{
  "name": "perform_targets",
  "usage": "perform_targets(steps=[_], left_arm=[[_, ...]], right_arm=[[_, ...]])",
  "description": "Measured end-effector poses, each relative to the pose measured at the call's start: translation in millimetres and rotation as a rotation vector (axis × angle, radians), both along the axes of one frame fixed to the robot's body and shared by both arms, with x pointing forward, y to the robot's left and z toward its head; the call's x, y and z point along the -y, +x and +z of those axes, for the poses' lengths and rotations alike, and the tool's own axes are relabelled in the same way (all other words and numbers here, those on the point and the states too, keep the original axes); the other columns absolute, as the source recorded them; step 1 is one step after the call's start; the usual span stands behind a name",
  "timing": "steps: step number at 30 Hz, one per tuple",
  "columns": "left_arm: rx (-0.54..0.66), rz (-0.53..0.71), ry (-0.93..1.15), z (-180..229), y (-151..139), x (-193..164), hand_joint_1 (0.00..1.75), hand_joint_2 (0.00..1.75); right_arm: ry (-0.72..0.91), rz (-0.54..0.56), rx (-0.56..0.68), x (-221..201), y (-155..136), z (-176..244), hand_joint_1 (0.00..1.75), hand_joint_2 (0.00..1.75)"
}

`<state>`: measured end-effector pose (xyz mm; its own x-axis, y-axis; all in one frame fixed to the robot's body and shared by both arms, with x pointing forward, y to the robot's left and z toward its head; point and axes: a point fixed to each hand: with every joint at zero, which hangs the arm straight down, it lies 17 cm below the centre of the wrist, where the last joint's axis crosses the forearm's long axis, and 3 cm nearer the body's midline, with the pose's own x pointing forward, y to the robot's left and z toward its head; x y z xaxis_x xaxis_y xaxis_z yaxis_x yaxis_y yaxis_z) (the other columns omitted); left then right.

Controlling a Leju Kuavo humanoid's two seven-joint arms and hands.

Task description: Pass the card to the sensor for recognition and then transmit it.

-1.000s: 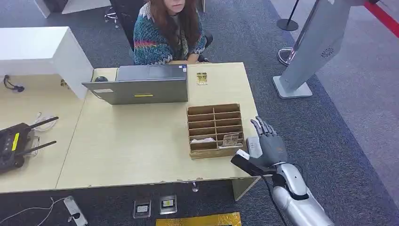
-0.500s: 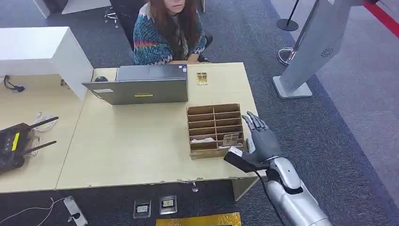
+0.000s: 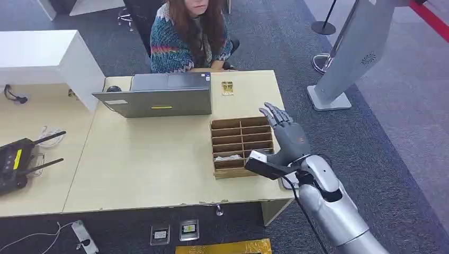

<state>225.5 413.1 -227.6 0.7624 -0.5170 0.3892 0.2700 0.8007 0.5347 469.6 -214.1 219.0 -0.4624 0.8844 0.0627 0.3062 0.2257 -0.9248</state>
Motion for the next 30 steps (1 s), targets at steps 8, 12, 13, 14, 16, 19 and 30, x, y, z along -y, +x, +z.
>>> perform_targets(steps=[8,12,13,14,16,19,30], left_arm=[[0.002,0.002,-0.001,0,1,0,0.00,0.00],[0.003,0.010,-0.002,0,0,-1,0.00,0.00],[0.003,0.013,-0.003,0,0,-1,0.00,0.00],[0.002,0.015,-0.003,0,-1,-1,0.00,0.00],[0.000,0.019,-0.003,0,-3,-3,0.00,0.00],[-0.005,0.022,-0.002,-1,-6,-7,0.00,0.00],[-0.018,0.023,-0.001,-3,-13,-11,0.00,0.00]], right_arm=[[-0.012,0.020,0.010,-5,-3,10,0.00,1.75],[-0.042,0.023,-0.044,-4,0,-1,0.00,1.75],[-0.049,0.024,-0.059,-3,0,-3,0.00,1.75],[-0.055,0.027,-0.086,-2,1,-9,0.00,1.75],[-0.068,0.032,-0.136,1,1,-18,0.00,1.75],[-0.109,0.044,-0.260,7,1,-40,0.00,1.75],[-0.189,0.026,-0.363,29,0,-45,0.00,1.75]])
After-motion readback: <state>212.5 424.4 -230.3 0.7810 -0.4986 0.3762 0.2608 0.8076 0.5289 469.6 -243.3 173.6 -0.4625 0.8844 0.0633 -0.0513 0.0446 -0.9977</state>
